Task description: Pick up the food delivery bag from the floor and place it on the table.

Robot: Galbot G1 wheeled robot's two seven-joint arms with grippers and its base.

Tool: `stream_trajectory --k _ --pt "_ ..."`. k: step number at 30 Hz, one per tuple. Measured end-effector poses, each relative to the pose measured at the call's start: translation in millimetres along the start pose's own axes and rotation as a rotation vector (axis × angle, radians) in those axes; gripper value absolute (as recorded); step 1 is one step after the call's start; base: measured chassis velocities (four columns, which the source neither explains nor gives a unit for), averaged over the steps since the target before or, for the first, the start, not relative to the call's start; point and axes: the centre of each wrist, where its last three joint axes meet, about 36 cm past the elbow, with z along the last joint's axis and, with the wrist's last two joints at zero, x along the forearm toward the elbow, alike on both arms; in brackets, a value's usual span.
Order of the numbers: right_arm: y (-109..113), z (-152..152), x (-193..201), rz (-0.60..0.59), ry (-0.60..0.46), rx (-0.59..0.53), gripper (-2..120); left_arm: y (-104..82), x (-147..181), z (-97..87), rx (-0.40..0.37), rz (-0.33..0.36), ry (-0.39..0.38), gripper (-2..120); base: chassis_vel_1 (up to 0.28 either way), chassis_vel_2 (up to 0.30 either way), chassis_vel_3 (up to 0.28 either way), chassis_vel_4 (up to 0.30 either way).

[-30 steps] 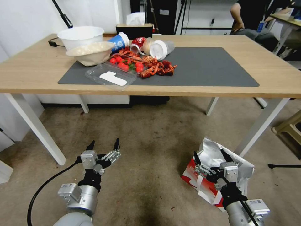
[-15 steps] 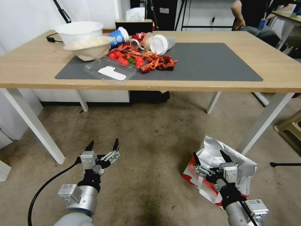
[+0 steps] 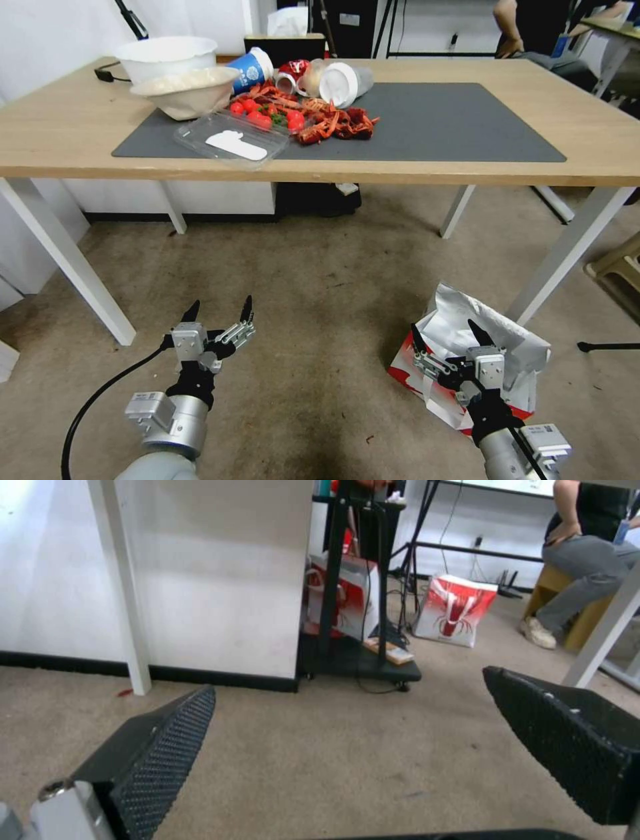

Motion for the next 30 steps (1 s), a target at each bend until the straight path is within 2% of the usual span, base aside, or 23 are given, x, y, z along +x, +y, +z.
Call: stream_trajectory --k 30 --pt "1.0 3.2 5.3 -0.014 0.004 0.008 100 -0.6 4.3 -2.3 -0.01 0.002 -0.007 100 0.0 0.0 0.0 0.0"
